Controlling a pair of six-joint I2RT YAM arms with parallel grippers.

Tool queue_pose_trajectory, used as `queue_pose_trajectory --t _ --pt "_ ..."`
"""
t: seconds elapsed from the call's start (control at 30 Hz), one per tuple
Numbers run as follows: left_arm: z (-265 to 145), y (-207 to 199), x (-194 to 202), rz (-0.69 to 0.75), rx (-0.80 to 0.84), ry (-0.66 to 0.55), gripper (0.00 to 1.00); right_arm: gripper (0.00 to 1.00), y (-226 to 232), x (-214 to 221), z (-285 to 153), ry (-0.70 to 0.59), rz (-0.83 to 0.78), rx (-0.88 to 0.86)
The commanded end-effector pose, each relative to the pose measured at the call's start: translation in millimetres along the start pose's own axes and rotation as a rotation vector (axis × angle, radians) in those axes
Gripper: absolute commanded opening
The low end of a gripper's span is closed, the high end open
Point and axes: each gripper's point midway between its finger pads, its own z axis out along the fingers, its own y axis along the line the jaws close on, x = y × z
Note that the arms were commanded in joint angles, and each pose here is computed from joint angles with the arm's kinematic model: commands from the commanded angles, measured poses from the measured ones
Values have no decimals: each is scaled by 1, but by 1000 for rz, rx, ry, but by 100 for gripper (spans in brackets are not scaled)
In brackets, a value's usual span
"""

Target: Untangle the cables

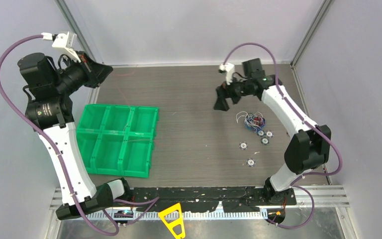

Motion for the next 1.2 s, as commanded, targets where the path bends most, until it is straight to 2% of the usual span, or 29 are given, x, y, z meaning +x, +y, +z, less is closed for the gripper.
queue_pose_trajectory --t 0.0,0.03,0.17,0.3,0.5,0.73,0.83,0.97,1.0,1.03,1.07,1.1,1.13,1.17 --pt "-11 -33 -47 23 90 -134 0 97 109 -76 18 -203 -84 -257" --pt "-12 -37 -53 13 105 -149 0 98 119 -86 23 -232 -99 -274" --pt "-17 -51 -76 -7 148 -202 0 100 196 -90 66 -213 -241 -377" --pt "-18 -57 -94 -16 169 -246 0 100 235 -89 102 -217 -331 -402" --pt "-19 -65 -112 -50 211 -296 0 96 270 -87 141 -228 -343 -445" --pt "-28 -83 -141 -68 283 -373 0 95 295 -113 164 -368 -363 -452" --pt "-32 -89 -152 -73 302 -394 0 91 299 -122 175 -398 -357 -447" --pt "-36 -94 -160 -71 306 -413 0 79 302 -130 186 -426 -355 -444" --pt "-36 -93 -160 -69 302 -415 0 69 302 -130 190 -423 -352 -444" --pt "-36 -92 -161 -68 294 -419 0 64 302 -130 193 -421 -346 -441" --pt "-37 -90 -162 -60 279 -426 0 51 301 -127 195 -414 -340 -439" --pt "-36 -86 -163 -53 256 -430 0 43 300 -126 196 -412 -338 -436" --pt "-37 -80 -163 -48 222 -438 0 25 298 -122 195 -407 -339 -432" --pt "-36 -71 -162 -40 177 -442 0 18 297 -121 193 -407 -339 -428"
